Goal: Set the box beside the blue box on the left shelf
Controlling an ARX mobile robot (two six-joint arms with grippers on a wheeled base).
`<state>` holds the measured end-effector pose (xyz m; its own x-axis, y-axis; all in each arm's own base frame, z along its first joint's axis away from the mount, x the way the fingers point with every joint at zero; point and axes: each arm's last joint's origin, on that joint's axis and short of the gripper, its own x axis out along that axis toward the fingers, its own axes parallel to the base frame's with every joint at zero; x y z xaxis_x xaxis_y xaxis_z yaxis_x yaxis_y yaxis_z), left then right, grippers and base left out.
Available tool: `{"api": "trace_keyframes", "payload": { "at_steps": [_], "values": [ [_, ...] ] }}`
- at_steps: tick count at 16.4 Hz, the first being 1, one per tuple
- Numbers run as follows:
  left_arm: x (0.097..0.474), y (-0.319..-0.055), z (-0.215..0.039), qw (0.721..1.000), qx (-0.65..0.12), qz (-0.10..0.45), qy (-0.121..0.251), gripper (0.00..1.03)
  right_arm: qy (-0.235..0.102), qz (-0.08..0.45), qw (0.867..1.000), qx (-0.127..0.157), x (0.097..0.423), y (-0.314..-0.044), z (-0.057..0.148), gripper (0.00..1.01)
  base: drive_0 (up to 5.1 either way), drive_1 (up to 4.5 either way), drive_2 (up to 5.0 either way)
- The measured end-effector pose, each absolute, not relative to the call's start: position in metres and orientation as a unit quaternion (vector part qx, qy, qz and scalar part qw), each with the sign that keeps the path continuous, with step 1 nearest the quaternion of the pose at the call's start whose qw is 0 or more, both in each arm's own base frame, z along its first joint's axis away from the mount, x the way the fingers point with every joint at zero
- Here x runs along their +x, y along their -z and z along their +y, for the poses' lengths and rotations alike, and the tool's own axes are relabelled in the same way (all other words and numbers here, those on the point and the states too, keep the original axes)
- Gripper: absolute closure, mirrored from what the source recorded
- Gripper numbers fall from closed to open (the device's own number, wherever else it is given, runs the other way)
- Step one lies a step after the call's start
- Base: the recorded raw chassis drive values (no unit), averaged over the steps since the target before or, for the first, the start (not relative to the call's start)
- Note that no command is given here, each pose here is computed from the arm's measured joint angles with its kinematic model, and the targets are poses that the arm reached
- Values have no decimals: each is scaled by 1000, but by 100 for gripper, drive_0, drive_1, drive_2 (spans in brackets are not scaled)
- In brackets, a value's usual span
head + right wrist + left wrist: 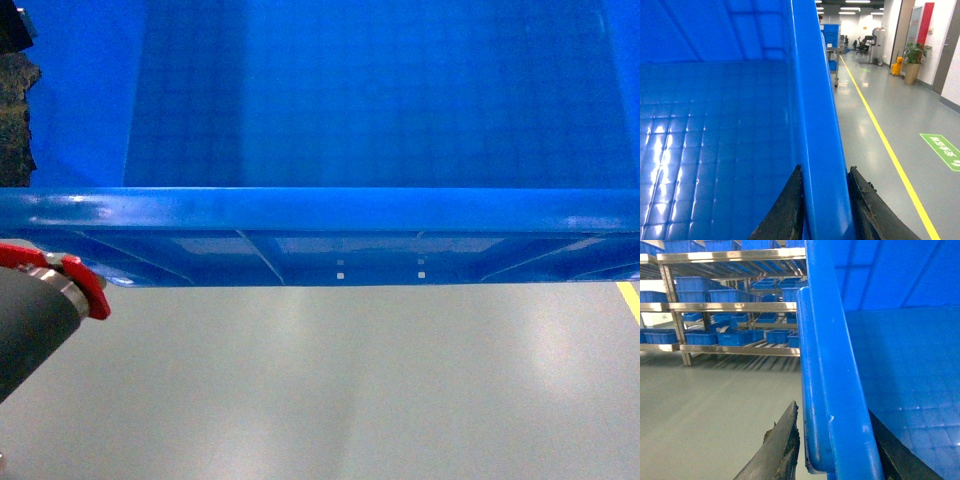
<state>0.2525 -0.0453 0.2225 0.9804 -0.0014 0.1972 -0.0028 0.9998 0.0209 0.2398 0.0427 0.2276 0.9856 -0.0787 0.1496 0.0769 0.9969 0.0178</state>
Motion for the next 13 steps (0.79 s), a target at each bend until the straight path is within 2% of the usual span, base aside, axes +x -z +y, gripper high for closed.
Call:
{"api": "trace_keyframes", "payload": {
  "at_steps": [5,13],
  "values": [
    [252,-222,-45,995,10,-99,-1,74,39,-75,996,6,240,-228,43,84,-158,-158,-158],
    [252,-222,-45,995,10,-99,-2,74,38,-76,996,6,240,-228,43,84,-51,-51,-51]
  ]
}}
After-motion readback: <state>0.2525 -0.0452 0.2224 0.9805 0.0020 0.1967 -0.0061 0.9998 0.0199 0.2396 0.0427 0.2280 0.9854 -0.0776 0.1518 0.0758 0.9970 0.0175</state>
